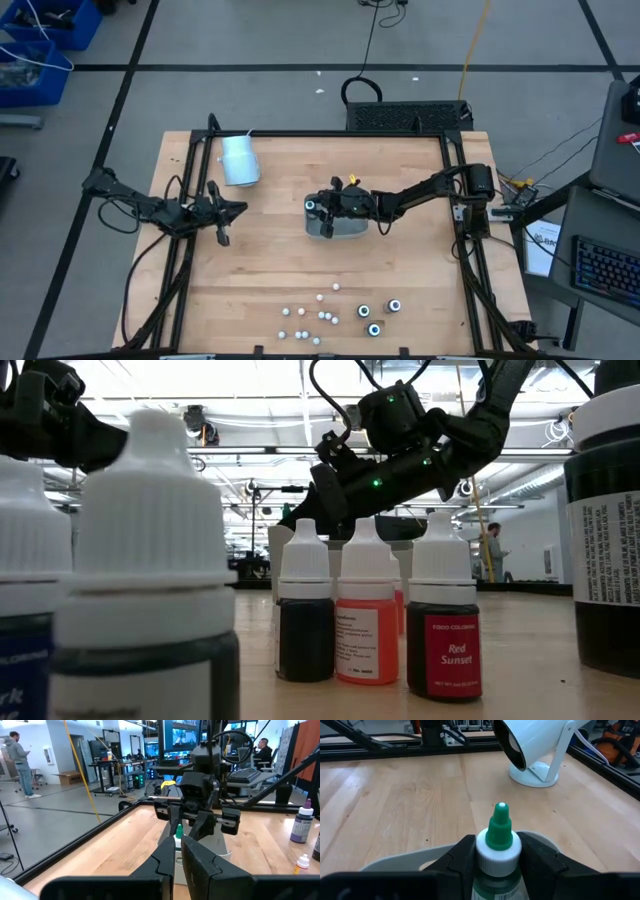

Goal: Pick & Place food coloring
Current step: Put the green food coloring bottle into the bin, then put the large black food coloring bottle into the bin

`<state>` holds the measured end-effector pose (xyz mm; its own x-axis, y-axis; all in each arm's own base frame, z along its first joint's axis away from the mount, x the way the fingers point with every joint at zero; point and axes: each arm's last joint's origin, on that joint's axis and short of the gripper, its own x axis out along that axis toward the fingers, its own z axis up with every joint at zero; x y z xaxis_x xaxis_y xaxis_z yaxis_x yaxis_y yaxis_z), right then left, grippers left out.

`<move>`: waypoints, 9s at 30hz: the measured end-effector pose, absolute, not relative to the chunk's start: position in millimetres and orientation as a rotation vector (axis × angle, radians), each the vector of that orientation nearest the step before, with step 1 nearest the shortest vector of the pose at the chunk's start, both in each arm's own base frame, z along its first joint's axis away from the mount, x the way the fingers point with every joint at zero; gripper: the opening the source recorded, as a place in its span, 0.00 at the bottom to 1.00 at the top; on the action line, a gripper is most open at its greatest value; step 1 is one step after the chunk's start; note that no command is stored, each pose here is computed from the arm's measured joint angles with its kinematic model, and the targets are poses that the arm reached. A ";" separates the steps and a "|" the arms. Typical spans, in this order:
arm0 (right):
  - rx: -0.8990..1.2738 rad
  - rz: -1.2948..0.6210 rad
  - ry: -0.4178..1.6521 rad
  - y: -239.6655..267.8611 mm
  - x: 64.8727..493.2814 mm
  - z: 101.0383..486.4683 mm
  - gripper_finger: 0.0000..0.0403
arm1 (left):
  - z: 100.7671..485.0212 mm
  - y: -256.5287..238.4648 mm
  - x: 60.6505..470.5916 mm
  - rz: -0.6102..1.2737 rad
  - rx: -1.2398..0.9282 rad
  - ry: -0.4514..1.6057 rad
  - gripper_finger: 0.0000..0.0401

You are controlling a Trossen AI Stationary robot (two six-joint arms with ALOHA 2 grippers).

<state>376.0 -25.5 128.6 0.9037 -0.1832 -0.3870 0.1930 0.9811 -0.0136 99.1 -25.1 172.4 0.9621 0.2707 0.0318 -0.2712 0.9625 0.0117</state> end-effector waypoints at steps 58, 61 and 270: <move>-0.109 0.178 0.196 9.7 252.5 321.2 0.02 | 170.8 -25.2 99.1 0.273 0.030 -0.015 0.10; -0.109 0.188 0.165 7.7 251.7 324.8 0.01 | 170.8 -25.2 99.1 0.273 0.033 -0.014 0.10; -0.016 0.207 -0.043 6.1 138.4 173.0 0.00 | 251.7 -170.3 403.9 -0.355 0.239 0.305 0.31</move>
